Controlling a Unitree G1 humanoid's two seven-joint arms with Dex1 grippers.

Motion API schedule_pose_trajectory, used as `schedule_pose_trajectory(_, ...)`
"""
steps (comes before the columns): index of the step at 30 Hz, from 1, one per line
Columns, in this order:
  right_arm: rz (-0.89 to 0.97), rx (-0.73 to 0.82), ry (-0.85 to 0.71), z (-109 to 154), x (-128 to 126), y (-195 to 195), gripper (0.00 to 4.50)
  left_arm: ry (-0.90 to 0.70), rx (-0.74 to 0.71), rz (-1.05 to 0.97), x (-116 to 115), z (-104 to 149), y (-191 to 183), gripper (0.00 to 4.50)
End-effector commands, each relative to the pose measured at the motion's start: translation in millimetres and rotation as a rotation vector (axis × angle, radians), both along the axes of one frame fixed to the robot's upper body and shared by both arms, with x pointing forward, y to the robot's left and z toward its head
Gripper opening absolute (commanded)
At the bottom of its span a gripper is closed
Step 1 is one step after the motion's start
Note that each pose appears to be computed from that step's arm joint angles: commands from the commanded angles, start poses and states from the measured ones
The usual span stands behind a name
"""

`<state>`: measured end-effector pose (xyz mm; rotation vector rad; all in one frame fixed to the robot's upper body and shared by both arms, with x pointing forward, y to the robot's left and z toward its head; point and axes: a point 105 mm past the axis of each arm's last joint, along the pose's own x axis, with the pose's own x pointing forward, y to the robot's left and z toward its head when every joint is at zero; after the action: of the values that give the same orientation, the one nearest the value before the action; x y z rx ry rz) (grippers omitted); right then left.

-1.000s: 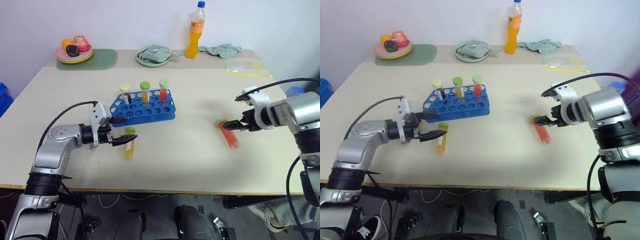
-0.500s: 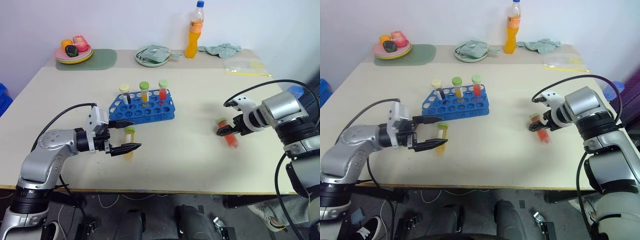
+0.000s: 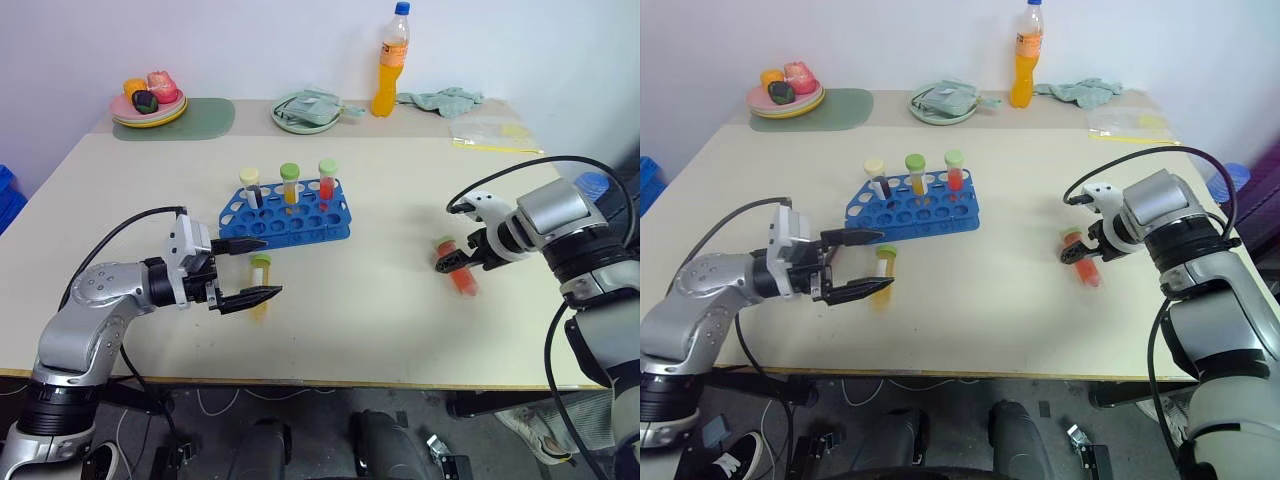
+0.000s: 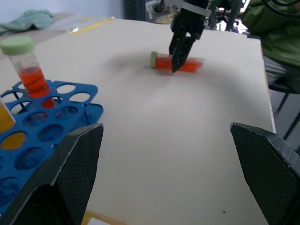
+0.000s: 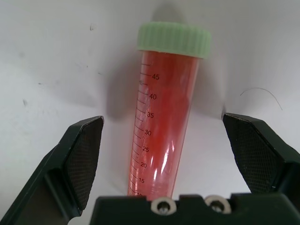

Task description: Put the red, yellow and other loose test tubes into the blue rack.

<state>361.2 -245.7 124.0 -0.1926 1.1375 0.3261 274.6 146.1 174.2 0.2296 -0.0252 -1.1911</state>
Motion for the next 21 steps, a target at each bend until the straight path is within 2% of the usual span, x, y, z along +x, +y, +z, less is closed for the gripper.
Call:
schedule_pose_trajectory(1, 0.023, -0.008, 0.001, 5.3, -1.4, 3.2, 4.5, -0.044, -0.006, -0.011, -3.4, 4.5, -5.6, 4.45)
schedule_pose_trajectory(7, 0.034, -0.013, 0.01, 4.7, -0.5, 6.8, 4.5, -0.047, -0.025, -0.002, -2.9, 2.4, -8.8, 4.45)
schedule_pose_trajectory(10, 0.033, -0.027, 0.009, 1.6, 0.4, 3.7, 3.67, -0.045, -0.028, 0.003, -3.7, 1.6, -9.0, 4.5)
schedule_pose_trajectory(14, 0.029, -0.03, -0.003, 0.6, 3.9, 4.1, 1.71, -0.04, -0.026, 0.012, -4.5, -0.4, -7.8, 4.5)
schedule_pose_trajectory(15, 0.031, -0.032, -0.009, 0.8, 5.0, 4.2, 1.11, -0.04, -0.025, 0.014, -4.4, -0.8, -7.5, 4.5)
schedule_pose_trajectory(16, 0.037, -0.034, -0.013, 0.8, 5.6, 5.0, 0.84, -0.039, -0.025, 0.017, -4.0, -0.9, -7.1, 4.5)
schedule_pose_trajectory(21, 0.06, -0.016, -0.042, 5.7, 8.2, 10.2, 0.81, -0.041, -0.023, 0.028, -2.1, -1.0, -5.4, 4.5)
